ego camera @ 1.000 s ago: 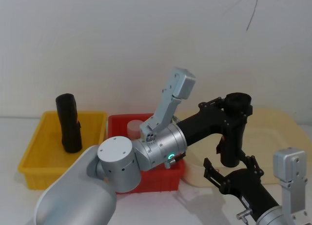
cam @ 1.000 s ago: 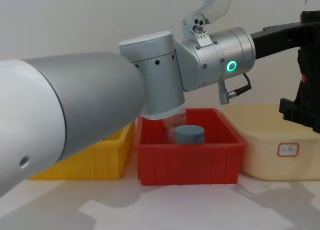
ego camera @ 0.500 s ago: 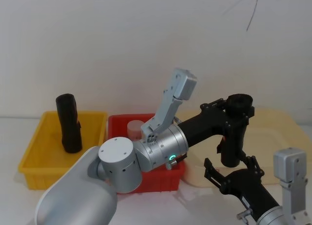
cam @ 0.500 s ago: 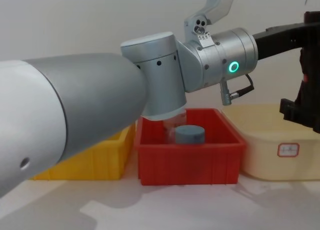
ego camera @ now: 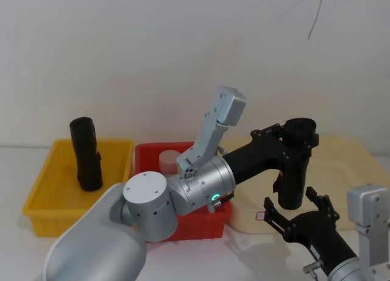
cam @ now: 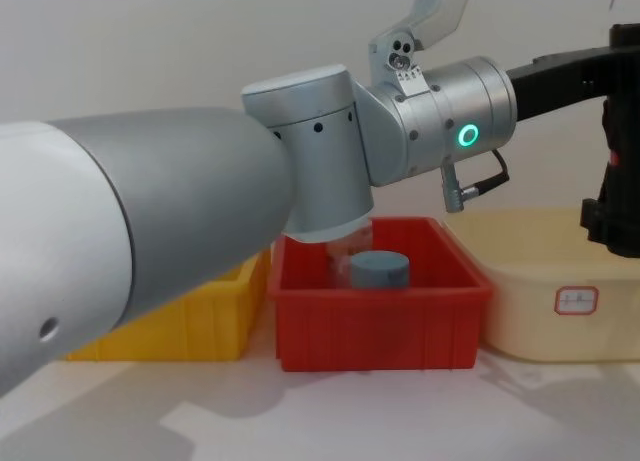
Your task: Pick up the garbage bag with the one hand and transfer it to the other hand.
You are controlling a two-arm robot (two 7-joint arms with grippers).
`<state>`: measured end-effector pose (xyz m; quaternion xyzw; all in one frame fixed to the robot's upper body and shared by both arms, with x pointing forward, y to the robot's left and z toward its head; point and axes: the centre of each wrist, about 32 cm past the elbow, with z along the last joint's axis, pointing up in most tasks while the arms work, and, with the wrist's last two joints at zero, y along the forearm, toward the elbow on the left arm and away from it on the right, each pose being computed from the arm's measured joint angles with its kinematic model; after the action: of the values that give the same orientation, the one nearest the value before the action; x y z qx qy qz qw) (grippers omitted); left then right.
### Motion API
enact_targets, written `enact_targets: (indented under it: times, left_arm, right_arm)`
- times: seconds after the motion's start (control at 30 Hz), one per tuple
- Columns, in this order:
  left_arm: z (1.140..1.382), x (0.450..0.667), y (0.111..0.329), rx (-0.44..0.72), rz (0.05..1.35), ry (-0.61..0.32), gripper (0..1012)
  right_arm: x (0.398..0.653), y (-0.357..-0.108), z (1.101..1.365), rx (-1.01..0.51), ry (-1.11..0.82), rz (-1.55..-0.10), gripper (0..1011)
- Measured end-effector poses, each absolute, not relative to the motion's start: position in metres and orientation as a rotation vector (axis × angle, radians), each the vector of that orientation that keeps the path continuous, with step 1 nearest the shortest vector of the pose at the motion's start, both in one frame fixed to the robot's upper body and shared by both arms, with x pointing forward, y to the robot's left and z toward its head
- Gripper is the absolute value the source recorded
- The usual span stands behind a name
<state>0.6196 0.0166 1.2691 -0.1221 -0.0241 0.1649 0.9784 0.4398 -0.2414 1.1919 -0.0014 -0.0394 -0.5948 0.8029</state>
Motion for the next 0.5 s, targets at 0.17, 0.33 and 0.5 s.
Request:
enact_targets:
  times: [0.17, 0.33, 0.5]
  left_arm:
    - [1.2691, 0.6196, 0.0167, -0.246, 0.332, -0.049, 533]
    - [1.2691, 0.6196, 0.0167, -0.246, 0.332, -0.049, 533]
    - [1.2692, 0.6195, 0.0166, -0.247, 0.331, -0.049, 533]
  right_arm:
    - [0.4388, -0.2427, 1.1932, -0.014, -0.086, -1.286, 1001]
    - [0.4392, -0.2431, 1.194, -0.025, -0.088, -1.295, 1001]
    - [0.4418, -0.243, 1.1943, -0.035, -0.09, -1.301, 1001]
